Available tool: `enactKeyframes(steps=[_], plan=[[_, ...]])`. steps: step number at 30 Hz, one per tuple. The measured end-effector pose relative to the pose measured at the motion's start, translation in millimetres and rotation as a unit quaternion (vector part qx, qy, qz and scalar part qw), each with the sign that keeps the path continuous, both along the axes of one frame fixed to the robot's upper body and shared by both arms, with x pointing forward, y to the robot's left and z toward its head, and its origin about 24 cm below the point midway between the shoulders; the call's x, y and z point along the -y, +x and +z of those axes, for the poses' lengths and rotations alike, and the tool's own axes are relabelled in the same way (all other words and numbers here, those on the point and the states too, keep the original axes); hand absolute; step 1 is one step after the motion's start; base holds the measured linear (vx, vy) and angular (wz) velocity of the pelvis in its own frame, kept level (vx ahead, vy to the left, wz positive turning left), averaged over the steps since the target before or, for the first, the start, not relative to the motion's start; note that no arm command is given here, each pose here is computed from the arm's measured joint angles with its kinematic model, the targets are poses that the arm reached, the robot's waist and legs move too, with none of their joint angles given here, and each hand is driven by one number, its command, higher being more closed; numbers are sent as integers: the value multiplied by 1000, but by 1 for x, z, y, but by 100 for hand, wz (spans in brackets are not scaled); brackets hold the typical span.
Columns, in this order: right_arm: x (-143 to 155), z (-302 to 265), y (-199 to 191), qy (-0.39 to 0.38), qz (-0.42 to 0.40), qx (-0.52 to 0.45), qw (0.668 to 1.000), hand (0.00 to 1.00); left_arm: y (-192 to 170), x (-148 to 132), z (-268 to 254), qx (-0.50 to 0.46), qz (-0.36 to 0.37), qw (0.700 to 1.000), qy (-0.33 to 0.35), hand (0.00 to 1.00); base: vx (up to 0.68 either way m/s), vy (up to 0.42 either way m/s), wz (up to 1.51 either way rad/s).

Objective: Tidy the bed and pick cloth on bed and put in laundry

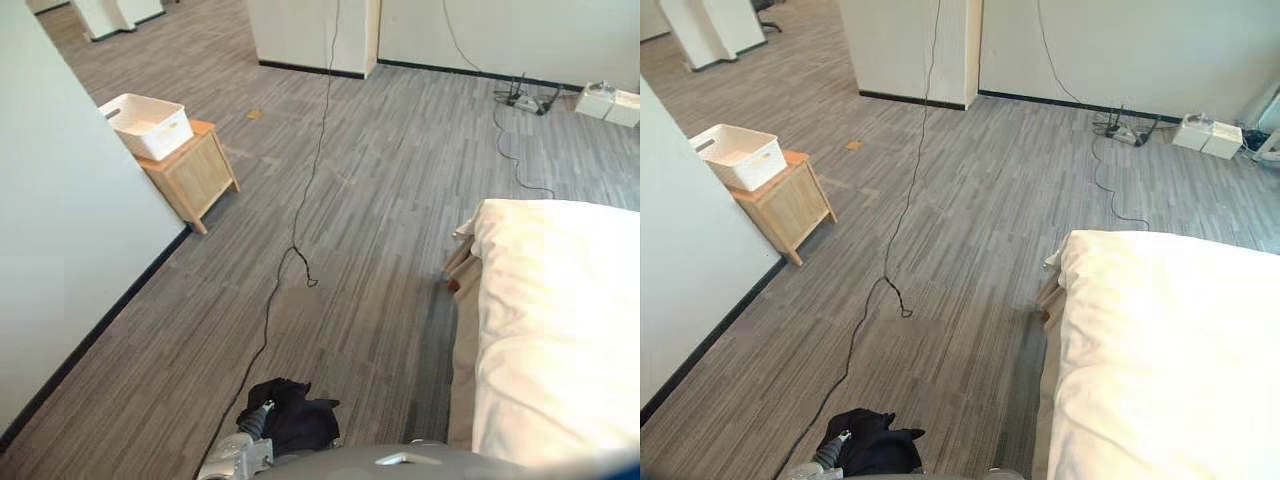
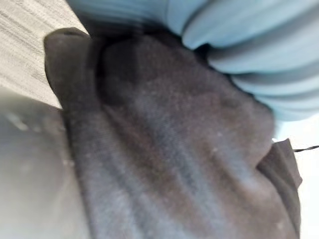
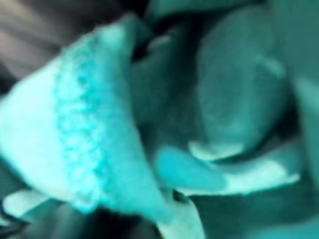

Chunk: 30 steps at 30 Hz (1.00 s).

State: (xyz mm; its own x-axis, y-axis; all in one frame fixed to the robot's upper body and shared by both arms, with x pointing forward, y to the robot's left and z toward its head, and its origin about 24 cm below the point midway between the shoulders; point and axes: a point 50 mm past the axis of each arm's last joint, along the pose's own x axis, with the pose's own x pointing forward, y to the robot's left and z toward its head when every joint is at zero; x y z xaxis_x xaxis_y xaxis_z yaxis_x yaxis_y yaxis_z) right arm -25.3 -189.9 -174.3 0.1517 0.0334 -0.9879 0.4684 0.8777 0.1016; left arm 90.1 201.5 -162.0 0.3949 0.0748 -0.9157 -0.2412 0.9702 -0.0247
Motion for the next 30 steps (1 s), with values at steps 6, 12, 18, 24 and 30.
enactKeyframes(steps=[6, 12, 18, 24, 30], plan=[[-3, 2, -5, 10, 31, 16, 999, 100, 12, -4, 9, 65, 65, 995, 49, 100, 67, -27, -20], [17, 5, -2, -29, 38, 24, 999, 100, 13, 3, 8, 62, 57, 996, 38, 100, 146, 148, 15], [34, 7, 40, -67, 25, 81, 994, 100, 5, -6, 5, 43, 53, 996, 49, 100, 281, 195, -4], [25, 6, 45, -66, -23, 99, 993, 100, -42, -19, -4, -47, 36, 995, 78, 100, 265, 85, 14], [12, 7, 50, -59, -64, 133, 987, 100, -19, -15, -1, -21, -20, 995, 95, 100, 383, -67, 87]])
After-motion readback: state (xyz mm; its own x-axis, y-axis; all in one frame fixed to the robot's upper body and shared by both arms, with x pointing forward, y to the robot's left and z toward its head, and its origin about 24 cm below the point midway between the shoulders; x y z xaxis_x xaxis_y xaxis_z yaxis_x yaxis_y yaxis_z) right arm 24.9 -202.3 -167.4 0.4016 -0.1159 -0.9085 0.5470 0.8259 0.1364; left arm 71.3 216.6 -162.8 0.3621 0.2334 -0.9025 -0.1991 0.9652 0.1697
